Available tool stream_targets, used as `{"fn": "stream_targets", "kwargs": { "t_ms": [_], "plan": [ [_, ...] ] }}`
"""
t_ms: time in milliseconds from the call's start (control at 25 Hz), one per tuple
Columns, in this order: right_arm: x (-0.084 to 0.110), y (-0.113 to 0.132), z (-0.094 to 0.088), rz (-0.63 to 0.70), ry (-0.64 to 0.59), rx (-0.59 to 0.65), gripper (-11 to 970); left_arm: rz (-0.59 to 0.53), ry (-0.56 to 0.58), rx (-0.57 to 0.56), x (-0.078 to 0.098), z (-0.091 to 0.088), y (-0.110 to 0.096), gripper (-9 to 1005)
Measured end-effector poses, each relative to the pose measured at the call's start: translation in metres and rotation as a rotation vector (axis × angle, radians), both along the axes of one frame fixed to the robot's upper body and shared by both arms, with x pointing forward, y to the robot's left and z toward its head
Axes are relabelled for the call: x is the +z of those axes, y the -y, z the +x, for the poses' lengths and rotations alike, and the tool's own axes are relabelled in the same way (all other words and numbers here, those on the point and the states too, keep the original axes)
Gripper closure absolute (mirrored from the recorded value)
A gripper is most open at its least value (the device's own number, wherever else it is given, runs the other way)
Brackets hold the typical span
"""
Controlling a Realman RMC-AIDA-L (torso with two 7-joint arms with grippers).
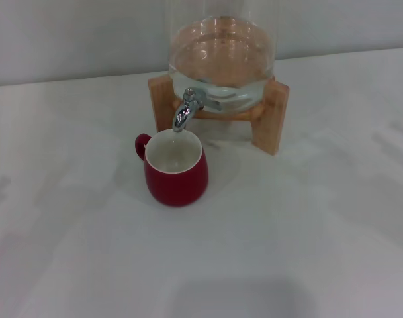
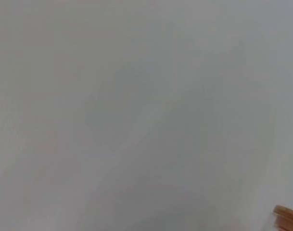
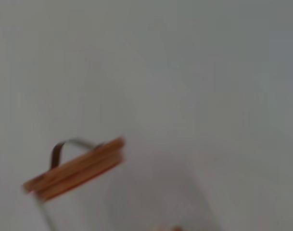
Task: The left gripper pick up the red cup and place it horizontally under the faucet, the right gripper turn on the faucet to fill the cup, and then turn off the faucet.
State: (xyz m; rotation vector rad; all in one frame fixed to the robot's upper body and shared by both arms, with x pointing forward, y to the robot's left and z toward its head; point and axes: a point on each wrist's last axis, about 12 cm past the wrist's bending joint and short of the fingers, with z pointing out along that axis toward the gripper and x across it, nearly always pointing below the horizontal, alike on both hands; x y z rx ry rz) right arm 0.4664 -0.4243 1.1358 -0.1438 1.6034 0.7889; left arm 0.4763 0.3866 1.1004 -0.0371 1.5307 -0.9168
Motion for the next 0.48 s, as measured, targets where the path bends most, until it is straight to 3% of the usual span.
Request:
{"fn": "stream_targets", "kwargs": {
  "t_ms": [360, 480],
  "plan": [
    [-0.001, -0.05, 0.025, -0.093, -0.109, 0.205, 300, -0.007, 0.003, 0.008, 0.0, 0.0, -0.001, 122],
    [0.009, -0.074, 0.036, -0.156, -0.134, 0.253, 300, -0.009, 0.003, 0.01, 0.0, 0.001, -0.001, 123]
  ]
}}
